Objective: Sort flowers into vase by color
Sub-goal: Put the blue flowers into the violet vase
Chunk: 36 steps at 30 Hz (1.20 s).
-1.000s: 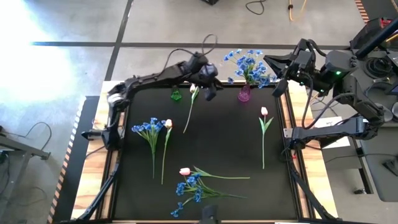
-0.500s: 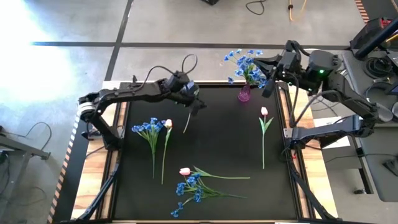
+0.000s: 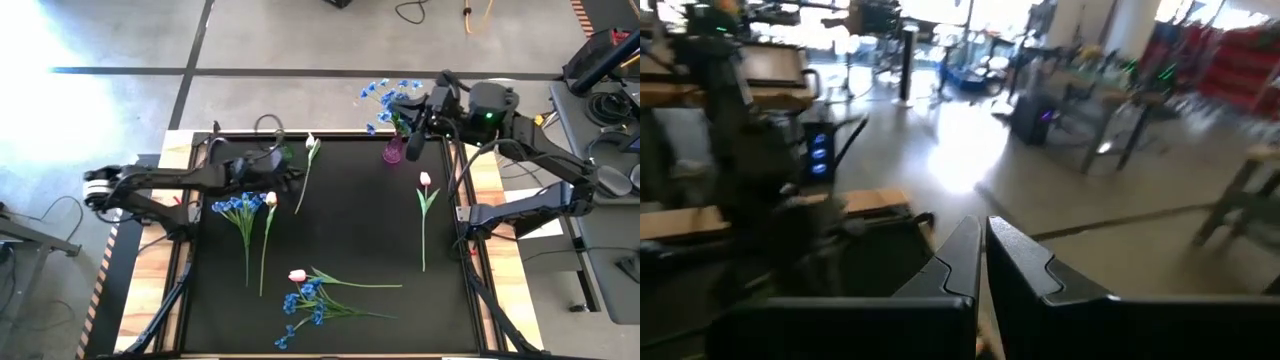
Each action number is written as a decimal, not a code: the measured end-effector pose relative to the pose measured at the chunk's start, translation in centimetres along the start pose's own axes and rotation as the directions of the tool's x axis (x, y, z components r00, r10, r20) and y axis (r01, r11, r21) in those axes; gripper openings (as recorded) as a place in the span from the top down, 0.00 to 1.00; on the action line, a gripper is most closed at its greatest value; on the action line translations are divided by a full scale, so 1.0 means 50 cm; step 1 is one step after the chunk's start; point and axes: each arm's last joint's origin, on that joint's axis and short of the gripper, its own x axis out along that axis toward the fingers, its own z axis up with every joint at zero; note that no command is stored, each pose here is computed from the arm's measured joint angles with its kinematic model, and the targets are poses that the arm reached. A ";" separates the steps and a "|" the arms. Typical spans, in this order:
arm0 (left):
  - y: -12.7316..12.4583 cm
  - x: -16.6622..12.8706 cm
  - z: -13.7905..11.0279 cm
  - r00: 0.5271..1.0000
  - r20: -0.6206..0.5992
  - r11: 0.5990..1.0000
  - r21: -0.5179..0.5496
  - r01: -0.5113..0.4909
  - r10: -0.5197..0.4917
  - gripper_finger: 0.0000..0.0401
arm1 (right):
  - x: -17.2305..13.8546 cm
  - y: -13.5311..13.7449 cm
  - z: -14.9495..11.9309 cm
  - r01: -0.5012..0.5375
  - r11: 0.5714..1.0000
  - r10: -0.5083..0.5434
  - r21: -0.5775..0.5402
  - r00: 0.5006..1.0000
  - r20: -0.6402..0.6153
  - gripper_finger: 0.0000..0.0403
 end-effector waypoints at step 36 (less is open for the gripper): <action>0.113 -0.203 -0.064 0.984 0.157 0.995 0.051 0.080 -0.087 1.00 | 0.097 0.567 -0.294 -0.171 0.930 0.365 0.327 0.554 -0.748 0.60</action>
